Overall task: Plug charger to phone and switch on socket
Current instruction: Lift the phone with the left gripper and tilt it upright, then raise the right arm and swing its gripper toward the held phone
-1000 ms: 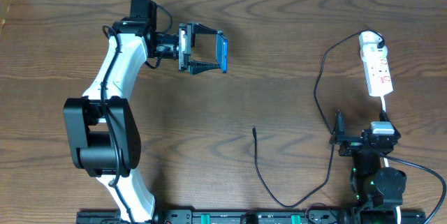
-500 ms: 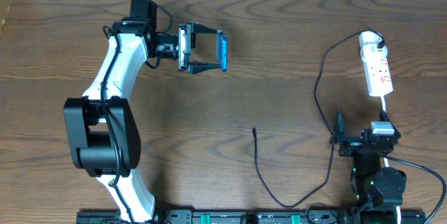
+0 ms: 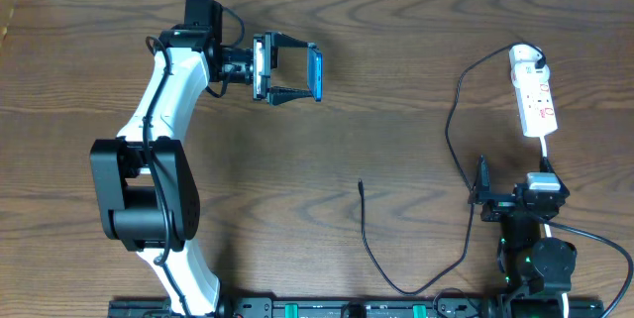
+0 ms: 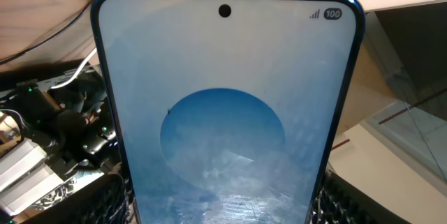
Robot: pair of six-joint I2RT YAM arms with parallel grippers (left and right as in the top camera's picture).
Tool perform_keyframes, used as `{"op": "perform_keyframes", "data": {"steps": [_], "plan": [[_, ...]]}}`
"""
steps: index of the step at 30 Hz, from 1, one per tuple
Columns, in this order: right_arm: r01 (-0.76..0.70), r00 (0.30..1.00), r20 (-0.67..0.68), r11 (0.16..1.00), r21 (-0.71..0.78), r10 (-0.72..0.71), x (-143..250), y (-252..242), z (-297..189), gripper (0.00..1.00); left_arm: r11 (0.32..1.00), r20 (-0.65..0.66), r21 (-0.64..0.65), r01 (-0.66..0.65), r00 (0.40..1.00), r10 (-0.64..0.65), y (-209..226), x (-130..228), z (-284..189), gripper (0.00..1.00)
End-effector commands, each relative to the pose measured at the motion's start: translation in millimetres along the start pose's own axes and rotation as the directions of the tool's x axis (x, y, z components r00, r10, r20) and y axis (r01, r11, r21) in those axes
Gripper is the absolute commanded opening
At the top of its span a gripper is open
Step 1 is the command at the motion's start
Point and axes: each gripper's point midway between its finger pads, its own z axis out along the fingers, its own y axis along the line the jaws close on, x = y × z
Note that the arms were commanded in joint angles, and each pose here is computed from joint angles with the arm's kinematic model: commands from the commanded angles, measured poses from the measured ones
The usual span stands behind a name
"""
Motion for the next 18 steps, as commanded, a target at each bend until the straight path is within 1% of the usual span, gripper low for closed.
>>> {"op": "perform_keyframes", "data": {"steps": [1, 5, 8, 11, 12, 13, 15, 17, 18], "plan": [[0.004, 1.000, 0.018, 1.000, 0.000, -0.004, -4.0, 0.7, -0.4, 0.99, 0.999, -0.055, 0.031, -0.026, 0.998, 0.027, -8.7, 18.5, -3.5, 0.07], [-0.001, 0.995, 0.100, 1.000, 0.019, -0.001, -24.1, -2.8, -1.6, 0.99, 0.999, -0.055, 0.031, -0.026, 0.998, 0.027, -8.7, 18.5, -3.5, 0.08], [-0.007, 0.988, 0.157, 0.998, 0.070, -0.004, -38.2, -11.7, -3.8, 0.99, 0.999, -0.055, 0.031, -0.026, 0.998, 0.027, -8.7, 18.5, -3.5, 0.08], [-0.031, 0.967, 0.254, 0.991, 0.133, -0.004, -62.1, -23.2, -10.1, 0.99, 0.999, -0.055, 0.031, -0.026, 0.998, 0.027, -8.7, 18.5, -3.5, 0.07], [-0.017, 0.951, 0.308, 0.987, 0.160, -0.034, -76.3, -26.9, -14.8, 0.99, 0.999, -0.055, 0.031, -0.026, 0.998, 0.027, -8.7, 18.5, -3.5, 0.07], [0.028, 0.928, 0.361, 0.983, 0.183, -0.093, -91.8, -27.5, -20.6, 0.99, 0.999, -0.055, 0.031, -0.026, 0.998, 0.027, -8.7, 18.5, -3.5, 0.07], [0.080, 0.893, 0.417, 0.972, 0.221, -0.168, -109.3, -28.6, -28.4, 0.99, 0.999, -0.055, 0.031, -0.026, 0.998, 0.027, -8.7, 18.5, -3.5, 0.07], [0.088, 0.856, 0.476, 0.964, 0.250, -0.201, -126.1, -30.6, -37.4, 0.99, 0.999, -0.055, 0.031, -0.026, 0.998, 0.027, -8.7, 18.5, -3.5, 0.07], [0.066, 0.824, 0.530, 0.964, 0.259, -0.199, -139.6, -32.2, -45.5, 0.99, 0.999, -0.055, 0.031, -0.026, 0.998, 0.027, -8.7, 18.5, -3.5, 0.08]]}}
